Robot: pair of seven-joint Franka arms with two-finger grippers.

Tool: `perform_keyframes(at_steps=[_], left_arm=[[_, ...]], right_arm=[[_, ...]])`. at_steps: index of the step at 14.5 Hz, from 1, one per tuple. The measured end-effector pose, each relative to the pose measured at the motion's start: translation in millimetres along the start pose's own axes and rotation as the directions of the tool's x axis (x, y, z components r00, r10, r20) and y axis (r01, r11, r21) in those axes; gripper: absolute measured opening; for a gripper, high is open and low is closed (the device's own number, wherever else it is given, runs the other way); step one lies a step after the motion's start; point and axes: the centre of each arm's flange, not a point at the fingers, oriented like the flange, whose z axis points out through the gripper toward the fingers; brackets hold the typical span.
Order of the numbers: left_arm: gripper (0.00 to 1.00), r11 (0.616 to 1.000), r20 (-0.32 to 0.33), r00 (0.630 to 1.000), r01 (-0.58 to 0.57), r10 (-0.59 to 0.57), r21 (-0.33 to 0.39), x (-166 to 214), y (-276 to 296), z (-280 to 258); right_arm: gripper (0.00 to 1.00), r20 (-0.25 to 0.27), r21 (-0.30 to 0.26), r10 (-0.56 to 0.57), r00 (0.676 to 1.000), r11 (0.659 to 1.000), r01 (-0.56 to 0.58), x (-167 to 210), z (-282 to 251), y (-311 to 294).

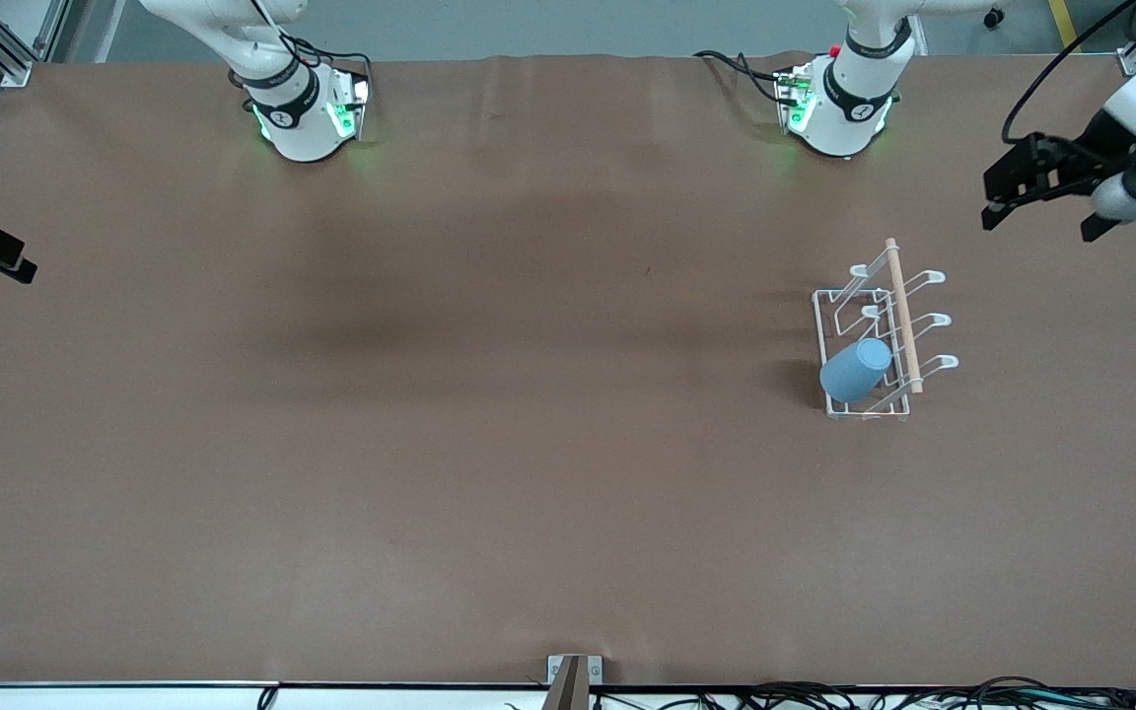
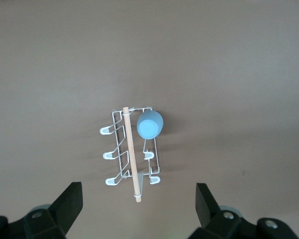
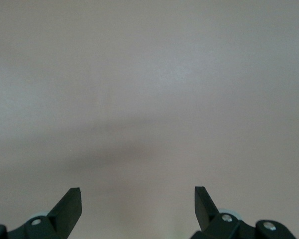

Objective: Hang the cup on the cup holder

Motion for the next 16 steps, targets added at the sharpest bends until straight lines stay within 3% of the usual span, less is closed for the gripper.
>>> perform_keyframes(at_steps=[16], left_arm=[[1.00,0.997,0.059,0.995,0.079,-0.080,0.010,0.0,-22.9,32.3]], right_arm=[[1.00,0.000,0.000,0.000,1.000,1.000,0.000,0.0,0.0,0.1]])
